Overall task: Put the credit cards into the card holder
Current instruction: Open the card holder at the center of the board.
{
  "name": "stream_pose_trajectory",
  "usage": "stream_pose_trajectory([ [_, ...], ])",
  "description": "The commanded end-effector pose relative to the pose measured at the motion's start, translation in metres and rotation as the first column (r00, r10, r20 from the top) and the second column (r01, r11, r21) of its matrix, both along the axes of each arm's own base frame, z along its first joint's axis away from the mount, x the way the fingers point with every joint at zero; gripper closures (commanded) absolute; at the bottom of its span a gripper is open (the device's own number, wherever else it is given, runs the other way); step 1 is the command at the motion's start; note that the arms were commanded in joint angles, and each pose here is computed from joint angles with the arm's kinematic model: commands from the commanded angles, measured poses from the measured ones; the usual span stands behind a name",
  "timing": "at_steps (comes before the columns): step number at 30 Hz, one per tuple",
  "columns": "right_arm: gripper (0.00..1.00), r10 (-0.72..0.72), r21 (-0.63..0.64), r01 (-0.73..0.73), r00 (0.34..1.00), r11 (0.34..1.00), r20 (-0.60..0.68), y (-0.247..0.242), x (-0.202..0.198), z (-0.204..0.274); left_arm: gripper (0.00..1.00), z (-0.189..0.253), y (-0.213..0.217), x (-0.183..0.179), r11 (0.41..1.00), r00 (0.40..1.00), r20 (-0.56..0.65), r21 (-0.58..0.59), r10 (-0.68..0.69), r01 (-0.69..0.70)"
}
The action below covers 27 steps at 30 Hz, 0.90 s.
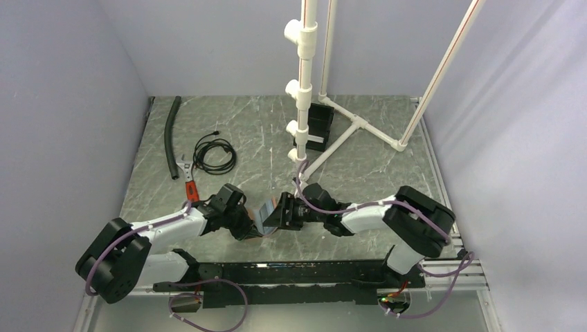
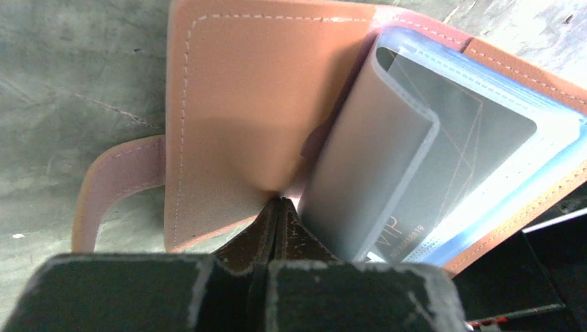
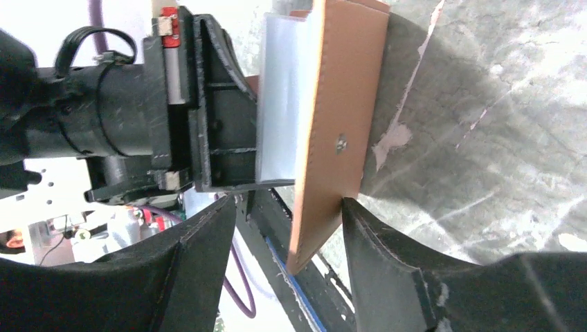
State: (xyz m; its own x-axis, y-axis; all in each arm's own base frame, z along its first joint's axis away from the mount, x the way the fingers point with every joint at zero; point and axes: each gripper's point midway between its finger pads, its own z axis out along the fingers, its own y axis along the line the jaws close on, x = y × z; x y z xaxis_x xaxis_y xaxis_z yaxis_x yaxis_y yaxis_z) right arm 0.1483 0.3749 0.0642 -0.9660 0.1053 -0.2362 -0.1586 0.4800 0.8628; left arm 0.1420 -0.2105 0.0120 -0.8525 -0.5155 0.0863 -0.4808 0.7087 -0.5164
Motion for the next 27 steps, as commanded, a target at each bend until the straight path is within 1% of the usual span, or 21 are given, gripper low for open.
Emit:
stream_pose_trajectory([
  [1, 0.39, -0.032, -0.003, 0.033, 0.996, 0.999, 0.08, -0.008, 0.006, 0.016, 1.0, -0.045, 0.04, -0.023, 0.979, 0.998, -0.066, 0.206, 0.012, 0.002],
  [4, 0.44, -0.026, -0.04, 0.03, 0.995, 0.999, 0.097, -0.007, 0.01, 0.014, 1.0, -0.045, 0.036, -0.02, 0.981, 0.998, -0.06, 0.192, 0.007, 0.005],
  [12, 0.55, -0.034, -0.05, 0.041, 0.99, 0.998, 0.135, -0.011, 0.013, 0.017, 1.0, -0.049, 0.034, -0.022, 0.983, 0.997, -0.073, 0.183, -0.003, 0.016],
  [21, 0.53, -0.066, -0.028, 0.072, 0.985, 0.997, 0.159, -0.022, 0.024, 0.024, 1.0, -0.049, 0.036, -0.025, 0.982, 0.997, -0.075, 0.186, -0.005, 0.019],
  [27, 0.59, -0.054, -0.035, 0.059, 0.987, 0.998, 0.15, -0.021, 0.027, 0.021, 1.0, -0.045, 0.036, -0.022, 0.984, 0.999, -0.054, 0.179, 0.002, 0.008],
])
